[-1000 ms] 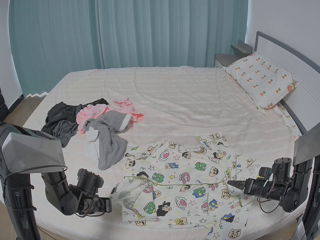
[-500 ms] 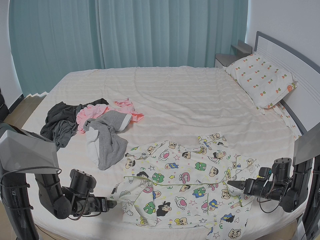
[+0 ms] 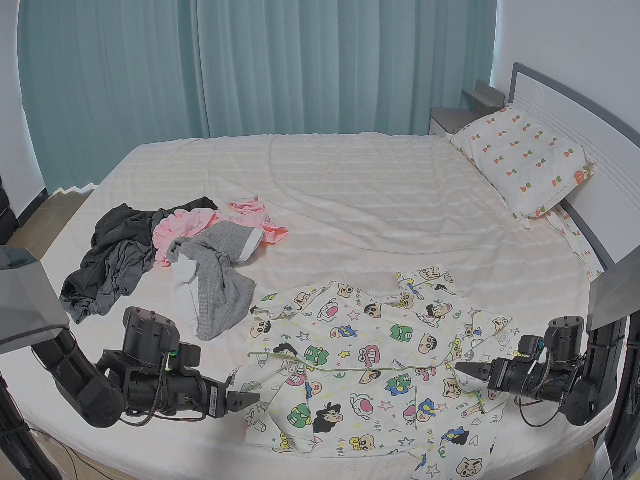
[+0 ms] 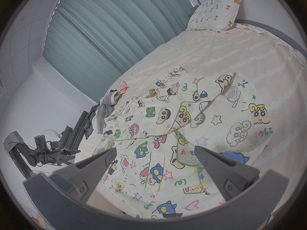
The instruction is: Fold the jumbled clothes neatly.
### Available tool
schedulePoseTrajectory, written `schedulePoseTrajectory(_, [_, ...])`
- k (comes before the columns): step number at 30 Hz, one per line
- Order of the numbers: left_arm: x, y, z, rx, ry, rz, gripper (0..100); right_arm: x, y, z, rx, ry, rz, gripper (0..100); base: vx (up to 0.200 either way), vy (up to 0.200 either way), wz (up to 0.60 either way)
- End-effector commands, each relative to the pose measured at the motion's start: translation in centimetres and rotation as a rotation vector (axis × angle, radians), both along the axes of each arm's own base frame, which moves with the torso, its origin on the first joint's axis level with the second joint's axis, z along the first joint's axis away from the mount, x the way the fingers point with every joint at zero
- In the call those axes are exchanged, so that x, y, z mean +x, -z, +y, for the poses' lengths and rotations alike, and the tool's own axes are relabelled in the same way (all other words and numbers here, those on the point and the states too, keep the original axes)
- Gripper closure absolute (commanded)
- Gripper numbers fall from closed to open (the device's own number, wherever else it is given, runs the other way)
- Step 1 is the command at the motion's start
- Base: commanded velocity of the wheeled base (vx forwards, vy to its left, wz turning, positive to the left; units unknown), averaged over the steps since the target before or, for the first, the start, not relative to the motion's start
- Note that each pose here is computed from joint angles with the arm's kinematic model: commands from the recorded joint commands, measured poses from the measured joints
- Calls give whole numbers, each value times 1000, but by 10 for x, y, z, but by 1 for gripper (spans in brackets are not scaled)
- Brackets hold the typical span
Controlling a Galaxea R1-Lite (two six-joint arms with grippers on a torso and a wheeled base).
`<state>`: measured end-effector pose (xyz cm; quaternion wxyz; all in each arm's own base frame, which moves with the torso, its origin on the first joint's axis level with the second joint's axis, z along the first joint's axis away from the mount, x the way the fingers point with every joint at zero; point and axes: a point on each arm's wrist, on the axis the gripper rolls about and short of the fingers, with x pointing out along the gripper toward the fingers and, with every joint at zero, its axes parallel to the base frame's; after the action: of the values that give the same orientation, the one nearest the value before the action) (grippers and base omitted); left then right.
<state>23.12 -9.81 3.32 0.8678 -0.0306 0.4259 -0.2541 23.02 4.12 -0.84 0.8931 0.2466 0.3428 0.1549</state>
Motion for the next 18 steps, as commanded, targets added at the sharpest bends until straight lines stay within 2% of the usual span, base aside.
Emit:
schedulePoseTrajectory(1, [16, 3, -17, 12, 211, 13, 0, 1, -1, 0, 2, -2, -12, 0, 0, 0, 0])
schedulePoseTrajectory(5, [30, 18, -24, 53, 308, 29, 0, 1, -1, 0, 2, -2, -12, 0, 0, 0, 0])
schedulePoseTrajectory(9, [38, 31, -35, 28, 361, 58, 0, 1, -1, 0, 1, -2, -9, 0, 0, 0, 0])
schedulePoseTrajectory(18, [35, 47, -44, 32, 417, 97, 0, 0, 0, 0, 1, -2, -8, 0, 0, 0, 0])
